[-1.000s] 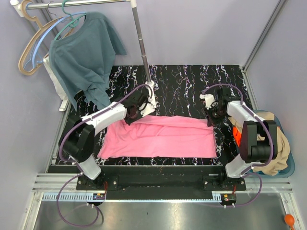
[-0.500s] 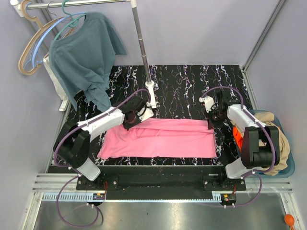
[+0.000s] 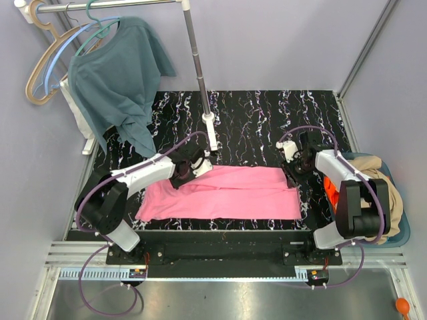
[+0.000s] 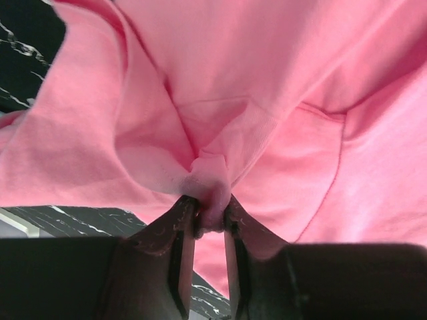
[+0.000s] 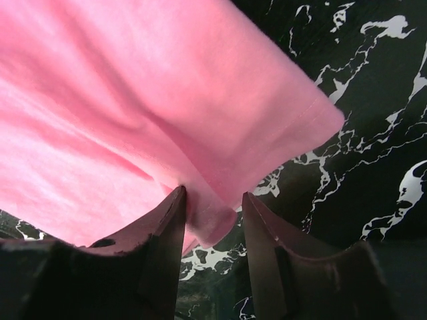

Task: Fold and stack the t-shirts
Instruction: Fold the tshirt

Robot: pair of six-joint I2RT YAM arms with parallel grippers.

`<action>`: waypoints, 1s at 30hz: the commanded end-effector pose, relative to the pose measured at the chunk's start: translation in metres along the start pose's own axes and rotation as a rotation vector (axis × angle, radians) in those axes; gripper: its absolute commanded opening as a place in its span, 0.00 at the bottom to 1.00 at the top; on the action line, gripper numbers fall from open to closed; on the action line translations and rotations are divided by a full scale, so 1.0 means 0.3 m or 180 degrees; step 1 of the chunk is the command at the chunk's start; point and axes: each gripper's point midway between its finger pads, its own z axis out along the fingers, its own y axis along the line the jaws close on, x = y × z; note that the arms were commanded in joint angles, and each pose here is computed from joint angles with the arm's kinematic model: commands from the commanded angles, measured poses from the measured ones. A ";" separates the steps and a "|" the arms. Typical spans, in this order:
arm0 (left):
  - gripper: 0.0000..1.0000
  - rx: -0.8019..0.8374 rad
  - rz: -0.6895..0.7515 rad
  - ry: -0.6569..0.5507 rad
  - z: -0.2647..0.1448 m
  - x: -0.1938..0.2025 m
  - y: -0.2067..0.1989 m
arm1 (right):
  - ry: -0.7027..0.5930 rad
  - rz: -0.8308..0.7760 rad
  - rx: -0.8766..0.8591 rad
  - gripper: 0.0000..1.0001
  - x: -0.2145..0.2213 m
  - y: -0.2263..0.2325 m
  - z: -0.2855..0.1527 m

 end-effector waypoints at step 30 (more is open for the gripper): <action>0.41 -0.0006 0.0061 0.0019 -0.017 0.028 -0.051 | -0.0395 -0.0263 0.0400 0.51 -0.184 -0.088 -0.090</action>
